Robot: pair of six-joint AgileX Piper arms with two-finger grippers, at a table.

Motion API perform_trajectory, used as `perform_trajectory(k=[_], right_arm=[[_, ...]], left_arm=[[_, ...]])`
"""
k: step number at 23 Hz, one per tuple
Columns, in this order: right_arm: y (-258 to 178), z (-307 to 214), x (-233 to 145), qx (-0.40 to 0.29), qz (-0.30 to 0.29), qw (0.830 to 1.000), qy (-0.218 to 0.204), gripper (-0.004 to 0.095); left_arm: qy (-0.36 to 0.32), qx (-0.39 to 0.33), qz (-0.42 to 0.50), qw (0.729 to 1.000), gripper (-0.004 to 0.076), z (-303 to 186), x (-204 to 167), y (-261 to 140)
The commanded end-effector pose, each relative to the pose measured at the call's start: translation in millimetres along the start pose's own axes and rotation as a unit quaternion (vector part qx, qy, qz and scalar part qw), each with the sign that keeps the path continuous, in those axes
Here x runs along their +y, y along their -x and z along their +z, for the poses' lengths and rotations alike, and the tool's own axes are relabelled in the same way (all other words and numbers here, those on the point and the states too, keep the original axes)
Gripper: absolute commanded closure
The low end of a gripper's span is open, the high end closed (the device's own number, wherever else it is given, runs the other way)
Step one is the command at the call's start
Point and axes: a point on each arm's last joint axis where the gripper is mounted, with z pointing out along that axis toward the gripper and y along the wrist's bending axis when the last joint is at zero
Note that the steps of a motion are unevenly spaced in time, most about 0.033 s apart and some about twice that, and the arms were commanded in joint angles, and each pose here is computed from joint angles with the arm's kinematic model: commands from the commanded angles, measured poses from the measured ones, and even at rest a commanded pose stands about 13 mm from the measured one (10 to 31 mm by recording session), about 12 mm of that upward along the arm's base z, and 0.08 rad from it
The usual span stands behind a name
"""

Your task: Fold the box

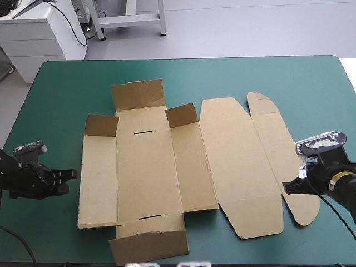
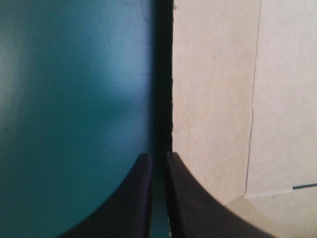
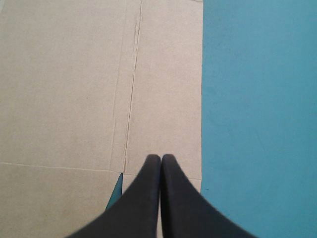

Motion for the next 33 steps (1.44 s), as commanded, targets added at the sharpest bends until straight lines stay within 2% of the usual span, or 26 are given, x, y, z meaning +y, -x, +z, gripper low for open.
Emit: perform_trajectory(k=[1,4,5,8,14,18,21,27,33], right_arm=[[8,-7,-4,-0.036,-0.002,0.999,-0.013,0.0924],[8,-7,-4,-0.036,-0.002,0.999,-0.013,0.0924],[8,-7,-4,-0.036,-0.002,0.999,-0.013,0.0924],[8,-7,-4,-0.033,-0.002,0.999,-0.013,0.0924],[7,-7,-4,-0.03,-0.002,0.999,-0.013,0.0924],[7,-7,-4,-0.03,-0.002,0.999,-0.012,0.0924],[7,-7,-4,-0.03,-0.002,0.999,-0.012,0.0924],[7,-7,-4,-0.03,-0.001,1.0,-0.01,0.0924],[7,-7,-4,-0.031,-0.001,0.999,-0.01,0.0924]], left_arm=[[-0.029,0.005,-0.009,1.0,0.0546,7,-4,-9],[-0.03,0.013,-0.013,0.999,0.0367,19,-1,-14],[-0.034,0.011,-0.017,0.999,0.0253,25,0,-16],[-0.041,0.004,-0.012,0.999,0.0162,29,0,-17],[-0.056,0.018,-0.007,0.998,0.0156,45,3,-20],[-0.162,0.029,-0.011,0.986,0.0156,68,-5,-9],[-0.211,0.052,-0.015,0.976,0.0156,76,-8,-7],[-0.247,0.078,-0.021,0.966,0.0157,74,-13,-10],[-0.249,0.06,-0.031,0.966,0.0178,75,-14,-7]])
